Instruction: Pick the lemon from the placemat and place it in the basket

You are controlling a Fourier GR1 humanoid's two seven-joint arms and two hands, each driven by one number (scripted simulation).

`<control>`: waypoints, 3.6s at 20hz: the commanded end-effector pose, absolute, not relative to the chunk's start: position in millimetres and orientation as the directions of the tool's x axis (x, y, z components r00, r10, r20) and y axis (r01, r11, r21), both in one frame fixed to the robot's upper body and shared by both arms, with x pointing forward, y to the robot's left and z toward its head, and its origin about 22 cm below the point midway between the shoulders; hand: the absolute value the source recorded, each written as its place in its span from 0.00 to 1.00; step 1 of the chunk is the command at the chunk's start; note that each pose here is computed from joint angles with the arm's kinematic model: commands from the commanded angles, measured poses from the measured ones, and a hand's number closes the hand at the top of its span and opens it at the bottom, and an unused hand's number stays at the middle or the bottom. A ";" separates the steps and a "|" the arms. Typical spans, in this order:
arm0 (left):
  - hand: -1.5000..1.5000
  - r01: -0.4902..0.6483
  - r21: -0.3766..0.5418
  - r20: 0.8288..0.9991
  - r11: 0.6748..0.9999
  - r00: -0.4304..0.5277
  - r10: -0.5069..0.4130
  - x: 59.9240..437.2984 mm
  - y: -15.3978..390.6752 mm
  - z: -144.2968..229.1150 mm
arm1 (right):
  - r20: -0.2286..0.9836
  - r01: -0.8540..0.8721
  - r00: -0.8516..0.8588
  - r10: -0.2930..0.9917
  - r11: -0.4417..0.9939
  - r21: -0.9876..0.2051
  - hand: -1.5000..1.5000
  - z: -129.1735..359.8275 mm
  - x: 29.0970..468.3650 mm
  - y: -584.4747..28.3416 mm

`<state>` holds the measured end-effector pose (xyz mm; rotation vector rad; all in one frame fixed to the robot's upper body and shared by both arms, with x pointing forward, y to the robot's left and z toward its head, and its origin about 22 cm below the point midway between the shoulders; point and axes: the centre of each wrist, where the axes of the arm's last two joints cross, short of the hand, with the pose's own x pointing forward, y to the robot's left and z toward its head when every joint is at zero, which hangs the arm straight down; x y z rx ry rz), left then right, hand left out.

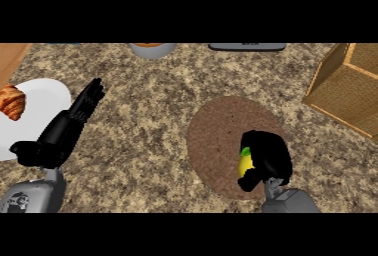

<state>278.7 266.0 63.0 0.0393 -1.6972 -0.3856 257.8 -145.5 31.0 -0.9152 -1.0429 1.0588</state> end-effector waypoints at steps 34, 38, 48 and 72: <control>0.50 0.202 0.272 0.956 0.941 -0.169 -0.240 279.8 261.8 65.7 | 0.733 0.595 0.174 0.658 0.522 -0.611 1.00 272.2 305.0 -203.6; 0.50 0.206 0.270 0.959 0.941 -0.146 -0.243 285.2 269.6 56.6 | 0.751 0.669 0.197 0.631 0.474 -0.573 1.00 256.6 345.9 -222.0; 0.50 0.184 0.282 0.953 0.942 -0.171 -0.252 288.1 262.8 73.0 | 0.776 0.758 0.241 0.583 0.386 -0.526 1.00 265.7 370.5 -302.1; 0.50 0.196 0.266 0.956 0.944 -0.178 -0.232 272.2 260.2 59.1 | 0.811 0.882 0.204 0.548 0.257 -0.395 1.00 167.5 372.7 -436.8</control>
